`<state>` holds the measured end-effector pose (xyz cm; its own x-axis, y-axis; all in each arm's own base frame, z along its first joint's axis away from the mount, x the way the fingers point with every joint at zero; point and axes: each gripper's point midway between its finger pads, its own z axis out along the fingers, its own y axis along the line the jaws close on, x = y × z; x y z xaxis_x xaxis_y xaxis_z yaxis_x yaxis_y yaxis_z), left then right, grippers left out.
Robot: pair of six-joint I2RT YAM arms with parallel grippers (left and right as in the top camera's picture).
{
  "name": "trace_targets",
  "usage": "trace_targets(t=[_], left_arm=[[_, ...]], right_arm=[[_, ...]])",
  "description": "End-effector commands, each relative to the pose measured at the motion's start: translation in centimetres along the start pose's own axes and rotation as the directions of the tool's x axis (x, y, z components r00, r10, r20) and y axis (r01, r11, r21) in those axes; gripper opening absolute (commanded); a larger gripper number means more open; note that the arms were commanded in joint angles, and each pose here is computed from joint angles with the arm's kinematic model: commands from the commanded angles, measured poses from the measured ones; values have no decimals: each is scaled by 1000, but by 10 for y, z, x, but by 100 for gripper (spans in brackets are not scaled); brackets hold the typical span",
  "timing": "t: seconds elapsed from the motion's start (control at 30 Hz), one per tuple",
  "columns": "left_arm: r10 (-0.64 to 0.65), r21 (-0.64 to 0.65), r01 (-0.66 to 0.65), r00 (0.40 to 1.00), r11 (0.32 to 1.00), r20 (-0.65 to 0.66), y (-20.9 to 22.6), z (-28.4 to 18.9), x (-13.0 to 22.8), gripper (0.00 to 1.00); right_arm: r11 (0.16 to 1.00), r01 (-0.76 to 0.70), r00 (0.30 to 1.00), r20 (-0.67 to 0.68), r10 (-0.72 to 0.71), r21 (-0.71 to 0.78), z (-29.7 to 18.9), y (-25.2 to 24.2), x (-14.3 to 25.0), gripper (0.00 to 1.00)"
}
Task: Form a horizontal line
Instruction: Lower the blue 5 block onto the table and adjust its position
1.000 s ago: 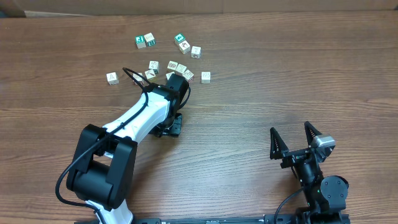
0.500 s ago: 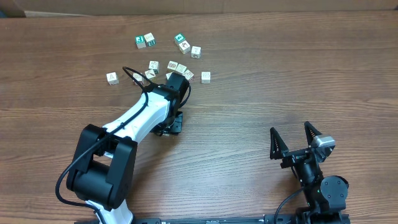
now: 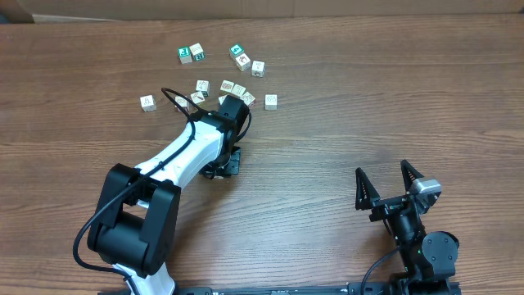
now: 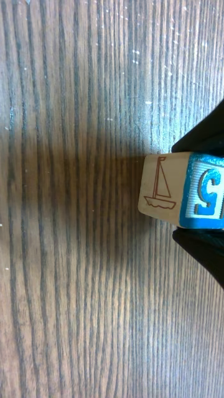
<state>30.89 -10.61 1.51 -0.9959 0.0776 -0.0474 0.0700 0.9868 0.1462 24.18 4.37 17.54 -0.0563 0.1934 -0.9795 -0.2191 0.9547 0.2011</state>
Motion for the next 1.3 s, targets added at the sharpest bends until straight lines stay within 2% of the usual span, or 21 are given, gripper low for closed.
trace_targets(t=[0.0,0.43,0.67,1.0,1.27], left_arm=[[-8,-1,8,1000,1000,1,0,2,-5,30],[-9,24,9,1000,1000,-6,-4,2,-4,35],[-23,27,23,1000,999,3,-5,2,-7,34],[-80,26,80,997,996,-2,-5,2,-6,33],[-190,11,190,981,982,-30,-2,2,1,30]], right_arm=[[1000,-2,1000,3,2,3,0,-1,2,100],[1000,-2,1000,2,2,3,0,-1,2,100],[1000,-2,1000,2,2,3,0,-1,2,100],[1000,-2,1000,2,2,3,0,-1,2,100],[1000,-2,1000,2,2,3,0,-1,2,100]])
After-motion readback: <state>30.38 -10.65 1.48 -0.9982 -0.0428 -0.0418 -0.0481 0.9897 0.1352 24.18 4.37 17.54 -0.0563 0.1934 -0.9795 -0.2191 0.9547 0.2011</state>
